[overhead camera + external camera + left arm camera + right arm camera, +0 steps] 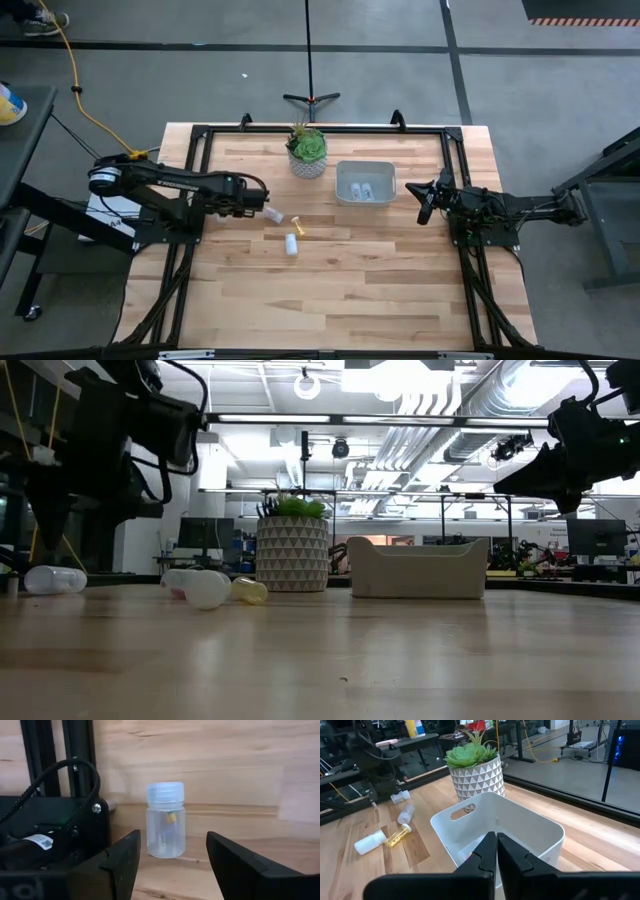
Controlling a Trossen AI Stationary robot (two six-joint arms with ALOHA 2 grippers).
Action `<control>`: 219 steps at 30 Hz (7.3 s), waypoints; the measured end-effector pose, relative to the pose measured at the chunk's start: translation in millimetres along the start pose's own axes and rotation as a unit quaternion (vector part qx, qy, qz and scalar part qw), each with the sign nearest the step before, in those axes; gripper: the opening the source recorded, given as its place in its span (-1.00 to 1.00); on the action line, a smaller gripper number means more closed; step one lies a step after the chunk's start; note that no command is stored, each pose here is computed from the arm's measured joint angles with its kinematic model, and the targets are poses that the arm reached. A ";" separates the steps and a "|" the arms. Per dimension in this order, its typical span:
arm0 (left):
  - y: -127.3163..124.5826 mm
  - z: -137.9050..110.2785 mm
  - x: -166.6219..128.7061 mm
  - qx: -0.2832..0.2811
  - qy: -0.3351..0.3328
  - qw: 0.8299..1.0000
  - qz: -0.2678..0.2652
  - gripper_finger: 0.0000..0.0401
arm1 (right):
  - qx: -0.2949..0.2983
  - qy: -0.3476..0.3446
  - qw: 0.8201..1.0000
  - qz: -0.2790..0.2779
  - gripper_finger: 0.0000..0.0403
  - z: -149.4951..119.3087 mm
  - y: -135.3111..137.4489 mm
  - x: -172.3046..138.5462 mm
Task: Pick and place pill bottles into a basket
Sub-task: Put the transparent medicine bottle into the gray bin
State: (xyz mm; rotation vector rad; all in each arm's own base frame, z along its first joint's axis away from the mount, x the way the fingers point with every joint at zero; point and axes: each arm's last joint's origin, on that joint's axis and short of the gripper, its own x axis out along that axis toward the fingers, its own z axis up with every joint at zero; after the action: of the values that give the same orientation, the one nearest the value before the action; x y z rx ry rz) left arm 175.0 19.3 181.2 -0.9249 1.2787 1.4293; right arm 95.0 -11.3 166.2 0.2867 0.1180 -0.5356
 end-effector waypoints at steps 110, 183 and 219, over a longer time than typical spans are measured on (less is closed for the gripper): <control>-212.6 61.6 -85.1 0.142 -0.215 0.832 -0.491 -0.04 | 0.001 0.001 1.000 0.001 -0.99 -0.5 0.0 0.1; -122.4 35.8 -55.2 0.782 -0.044 0.606 -0.142 0.42 | -0.005 0.022 1.000 0.015 -0.97 -3.4 1.6 2.2; -118.3 25.4 -2.9 0.774 -0.052 0.619 -0.125 0.10 | 0.008 0.022 1.000 0.015 -0.99 -3.4 1.6 2.2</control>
State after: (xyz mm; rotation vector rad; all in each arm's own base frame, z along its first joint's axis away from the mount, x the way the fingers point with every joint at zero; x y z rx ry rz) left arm 291.9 41.2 158.6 0.2346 1.5762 -0.1875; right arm 97.6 -10.1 163.0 0.3160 0.1526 -0.5012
